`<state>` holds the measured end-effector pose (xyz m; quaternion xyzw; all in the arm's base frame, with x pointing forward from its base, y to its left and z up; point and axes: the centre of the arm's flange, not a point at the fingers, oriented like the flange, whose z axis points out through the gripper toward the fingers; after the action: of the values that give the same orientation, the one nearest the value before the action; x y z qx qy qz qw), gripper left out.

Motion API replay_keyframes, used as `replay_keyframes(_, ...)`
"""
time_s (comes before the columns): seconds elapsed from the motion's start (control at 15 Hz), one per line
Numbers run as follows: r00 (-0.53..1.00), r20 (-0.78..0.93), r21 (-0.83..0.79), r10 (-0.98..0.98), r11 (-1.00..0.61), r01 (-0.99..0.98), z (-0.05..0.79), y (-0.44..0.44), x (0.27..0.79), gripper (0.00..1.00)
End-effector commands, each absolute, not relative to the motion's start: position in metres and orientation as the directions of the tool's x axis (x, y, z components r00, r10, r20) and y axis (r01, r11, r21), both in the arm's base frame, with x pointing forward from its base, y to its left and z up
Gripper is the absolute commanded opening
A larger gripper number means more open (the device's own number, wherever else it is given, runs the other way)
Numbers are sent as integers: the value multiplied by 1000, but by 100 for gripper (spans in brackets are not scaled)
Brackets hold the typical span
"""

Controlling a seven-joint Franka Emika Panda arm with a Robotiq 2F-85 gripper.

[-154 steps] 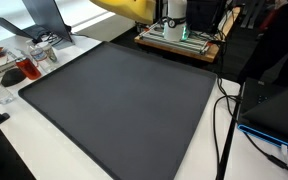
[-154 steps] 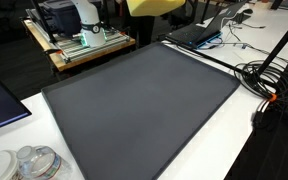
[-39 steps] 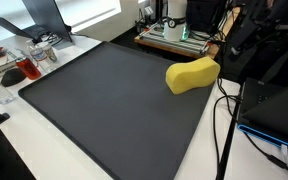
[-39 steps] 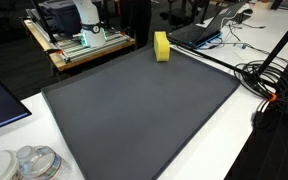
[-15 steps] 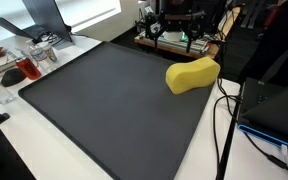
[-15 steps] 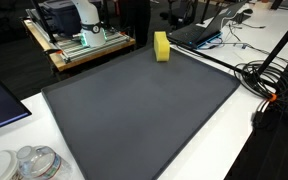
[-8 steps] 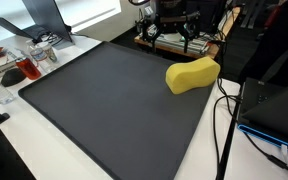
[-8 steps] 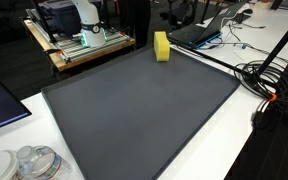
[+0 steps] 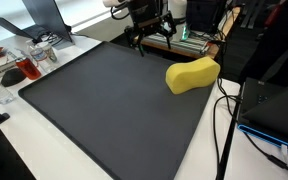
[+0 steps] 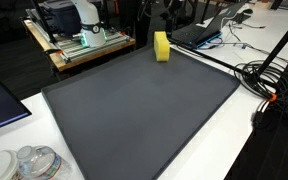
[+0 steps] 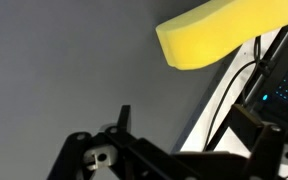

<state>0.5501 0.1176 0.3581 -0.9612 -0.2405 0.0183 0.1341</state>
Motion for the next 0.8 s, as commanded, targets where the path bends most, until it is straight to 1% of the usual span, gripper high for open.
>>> replay_keyframes(0.0, 877, 61, -311, 477, -825, 471, 344, 84, 512, 100)
replay_keyframes(0.4, 869, 128, -343, 479, -800, 492, 329, 42, 466, 100)
replay_keyframes(0.73, 867, 136, -341, 479, -800, 495, 316, 48, 423, 100)
